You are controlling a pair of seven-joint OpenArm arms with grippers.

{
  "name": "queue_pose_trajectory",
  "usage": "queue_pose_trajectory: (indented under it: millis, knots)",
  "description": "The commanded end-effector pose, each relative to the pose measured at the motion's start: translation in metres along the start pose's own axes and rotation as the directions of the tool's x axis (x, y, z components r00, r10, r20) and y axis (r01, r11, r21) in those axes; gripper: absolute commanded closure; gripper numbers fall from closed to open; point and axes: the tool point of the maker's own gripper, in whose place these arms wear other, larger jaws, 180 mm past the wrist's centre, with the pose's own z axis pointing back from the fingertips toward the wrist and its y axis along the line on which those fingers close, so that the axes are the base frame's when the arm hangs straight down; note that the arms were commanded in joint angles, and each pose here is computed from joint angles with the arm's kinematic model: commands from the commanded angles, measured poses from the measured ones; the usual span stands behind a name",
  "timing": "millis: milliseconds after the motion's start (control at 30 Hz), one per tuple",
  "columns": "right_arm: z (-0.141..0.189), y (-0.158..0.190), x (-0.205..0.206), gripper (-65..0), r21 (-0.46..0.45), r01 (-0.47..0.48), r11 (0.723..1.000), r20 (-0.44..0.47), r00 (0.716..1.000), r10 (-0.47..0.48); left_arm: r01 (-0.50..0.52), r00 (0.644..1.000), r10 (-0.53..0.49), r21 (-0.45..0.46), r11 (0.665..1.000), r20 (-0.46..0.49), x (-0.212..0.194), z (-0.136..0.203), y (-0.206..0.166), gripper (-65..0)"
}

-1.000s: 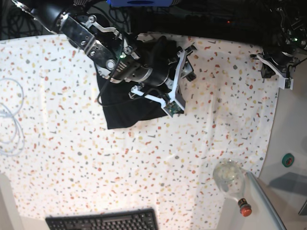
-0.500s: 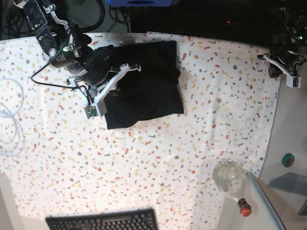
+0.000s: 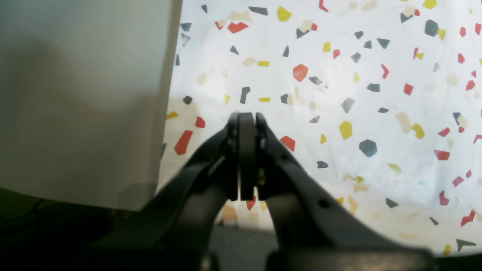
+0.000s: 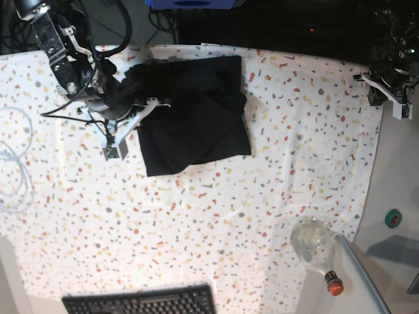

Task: Layout the t-shirt on the table in an organized manner, then fold the t-shirt properly
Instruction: 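Press and smooth the folded shirt stack with the right gripper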

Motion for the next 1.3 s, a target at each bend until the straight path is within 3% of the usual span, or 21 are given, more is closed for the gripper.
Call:
queue_pose_trajectory:
  millis: [0,400,600,767,933,1000,1100,1267]
  knots:
    - [0.0,0.011,0.014,0.0,0.026,-0.019,0.999,0.042,0.999,0.018,0.015,0.999,-0.015,0.011,1.0,0.038,0.012,0.004,0.007,0.0]
    - [-0.018,0.112,0.04,0.0,0.207,-0.114,0.972,0.068,0.992,0.102,0.016,0.999,-0.016,0.011,1.0,0.031,0.009,0.005,0.007,0.0]
    - [-0.034,0.147,0.051,0.0,0.25,-0.093,0.964,0.05,0.995,0.083,0.017,0.999,-0.017,0.011,1.0,0.035,0.011,0.004,0.007,0.0]
    - [-0.034,0.182,0.087,0.0,0.291,-0.132,0.948,0.115,0.988,0.102,0.02,0.999,-0.02,0.005,1.0,0.038,0.013,0.003,0.005,0.0]
    - [-0.004,0.202,0.124,0.0,0.338,-0.183,0.923,0.225,0.968,0.11,0.021,0.999,-0.021,0.004,1.0,0.037,0.013,0.003,0.004,0.0]
    - [0.007,0.199,0.121,0.0,0.343,-0.195,0.919,0.194,0.972,0.134,0.021,0.999,-0.021,0.004,1.0,0.037,0.013,0.003,0.004,0.0]
    - [0.027,0.19,0.086,0.0,0.366,-0.209,0.907,0.065,0.978,0.199,0.018,0.999,-0.019,0.011,1.0,0.039,0.013,0.004,0.007,0.0]
    - [0.059,0.174,0.037,0.0,0.396,-0.199,0.896,0.035,0.979,0.201,0.03,0.998,-0.033,0.059,0.998,0.049,0.021,0.012,0.031,0.0]
